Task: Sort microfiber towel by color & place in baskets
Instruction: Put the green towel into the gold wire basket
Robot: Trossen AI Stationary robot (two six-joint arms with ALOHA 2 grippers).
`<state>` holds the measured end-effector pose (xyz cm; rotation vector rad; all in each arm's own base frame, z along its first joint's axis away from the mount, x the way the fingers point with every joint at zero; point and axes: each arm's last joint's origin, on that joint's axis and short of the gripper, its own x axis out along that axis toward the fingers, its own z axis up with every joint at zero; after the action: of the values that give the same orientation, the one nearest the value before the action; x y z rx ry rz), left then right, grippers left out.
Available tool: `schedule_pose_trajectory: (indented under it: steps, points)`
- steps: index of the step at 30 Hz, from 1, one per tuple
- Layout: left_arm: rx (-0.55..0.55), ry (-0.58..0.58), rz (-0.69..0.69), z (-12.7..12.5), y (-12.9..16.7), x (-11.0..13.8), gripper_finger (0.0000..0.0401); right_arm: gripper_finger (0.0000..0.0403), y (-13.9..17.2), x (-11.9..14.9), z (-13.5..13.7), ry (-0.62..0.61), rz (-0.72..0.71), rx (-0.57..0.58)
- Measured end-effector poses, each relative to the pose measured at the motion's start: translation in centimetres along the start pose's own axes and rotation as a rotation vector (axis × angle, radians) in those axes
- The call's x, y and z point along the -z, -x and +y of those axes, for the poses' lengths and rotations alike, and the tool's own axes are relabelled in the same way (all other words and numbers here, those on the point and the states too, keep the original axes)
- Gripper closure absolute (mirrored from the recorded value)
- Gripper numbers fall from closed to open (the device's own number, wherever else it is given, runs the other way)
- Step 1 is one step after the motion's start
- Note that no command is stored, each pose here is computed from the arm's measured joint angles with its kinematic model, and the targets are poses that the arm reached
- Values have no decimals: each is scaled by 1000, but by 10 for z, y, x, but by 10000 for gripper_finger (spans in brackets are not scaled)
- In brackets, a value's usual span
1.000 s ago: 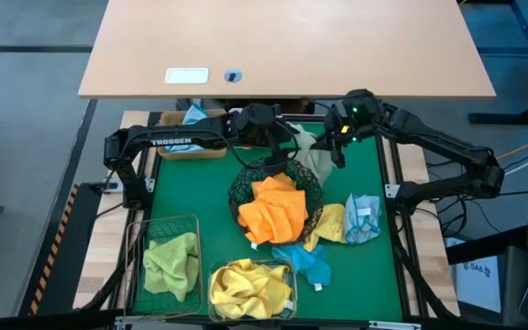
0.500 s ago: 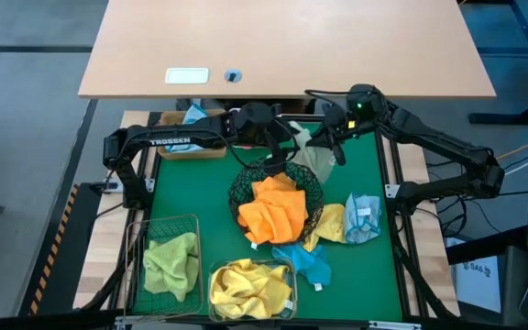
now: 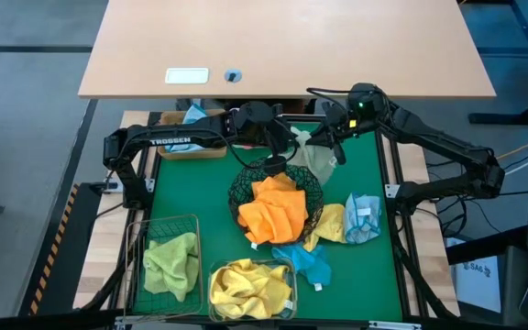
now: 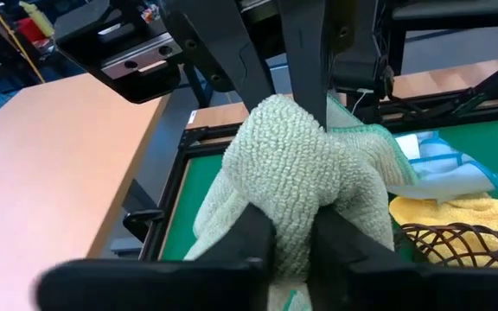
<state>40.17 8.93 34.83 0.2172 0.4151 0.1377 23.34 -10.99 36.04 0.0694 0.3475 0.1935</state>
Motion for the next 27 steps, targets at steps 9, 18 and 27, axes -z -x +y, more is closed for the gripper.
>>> schedule_pose_trajectory:
  steps: [9,18,27]
  points:
    - [2,2,-4,0,5,-2,373,337,0,-1,1,2,-10,-24]
    - [-2,54,34,4,45,-20,376,203,3,-7,0,44,-47,45]
    - [17,135,93,9,117,-51,376,169,22,-18,12,106,-112,115]
